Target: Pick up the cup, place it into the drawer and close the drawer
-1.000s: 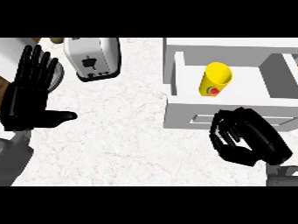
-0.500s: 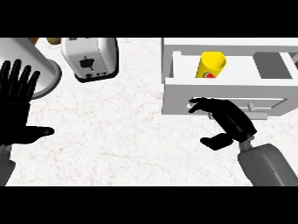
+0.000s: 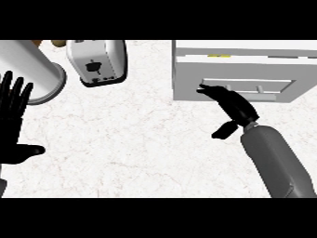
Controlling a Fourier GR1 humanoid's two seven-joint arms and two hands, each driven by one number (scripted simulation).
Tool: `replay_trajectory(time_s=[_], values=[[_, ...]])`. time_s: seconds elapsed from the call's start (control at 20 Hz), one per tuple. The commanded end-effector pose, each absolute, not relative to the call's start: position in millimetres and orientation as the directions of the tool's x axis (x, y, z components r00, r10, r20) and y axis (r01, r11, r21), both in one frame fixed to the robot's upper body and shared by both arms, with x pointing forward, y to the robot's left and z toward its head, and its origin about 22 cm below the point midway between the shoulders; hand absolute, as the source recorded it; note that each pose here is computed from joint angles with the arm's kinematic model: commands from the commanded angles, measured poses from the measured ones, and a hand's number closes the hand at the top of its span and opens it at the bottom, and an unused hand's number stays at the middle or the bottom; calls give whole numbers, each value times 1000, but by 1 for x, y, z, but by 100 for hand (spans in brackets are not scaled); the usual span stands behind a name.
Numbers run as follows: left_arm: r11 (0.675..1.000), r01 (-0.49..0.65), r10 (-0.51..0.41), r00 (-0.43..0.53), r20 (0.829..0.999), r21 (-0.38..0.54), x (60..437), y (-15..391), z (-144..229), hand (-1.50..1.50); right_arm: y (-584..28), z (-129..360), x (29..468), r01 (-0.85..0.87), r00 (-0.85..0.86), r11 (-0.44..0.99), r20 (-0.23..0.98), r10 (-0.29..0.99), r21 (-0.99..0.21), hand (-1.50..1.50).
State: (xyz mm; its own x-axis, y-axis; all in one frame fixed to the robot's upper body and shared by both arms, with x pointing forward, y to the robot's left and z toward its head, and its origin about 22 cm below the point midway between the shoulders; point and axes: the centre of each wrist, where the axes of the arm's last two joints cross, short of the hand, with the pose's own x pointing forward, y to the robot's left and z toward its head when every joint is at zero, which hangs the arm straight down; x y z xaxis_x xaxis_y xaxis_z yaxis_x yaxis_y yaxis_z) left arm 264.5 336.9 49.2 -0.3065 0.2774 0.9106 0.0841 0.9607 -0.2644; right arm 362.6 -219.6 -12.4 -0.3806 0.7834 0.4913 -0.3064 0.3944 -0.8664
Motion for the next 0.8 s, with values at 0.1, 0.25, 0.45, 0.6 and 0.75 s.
replay_trajectory(time_s=[0.1,0.25,0.45,0.6,0.75], values=[[959,103,285,-308,908,-266,262,339,39,-150,-227,-11,397,-360,-338,445,560,757,-820,-150],[954,109,299,-305,904,-279,257,364,46,-150,-260,-4,404,-341,-331,457,560,759,-821,-150],[953,115,303,-326,896,-280,275,347,46,-150,-260,9,416,-369,-328,420,539,776,-829,-150],[946,163,317,-311,896,-279,268,339,45,-150,-269,22,423,-340,-304,433,533,790,-835,-150],[953,156,294,-292,910,-258,271,339,41,-150,-268,28,428,-337,-308,451,550,777,-826,-150]])
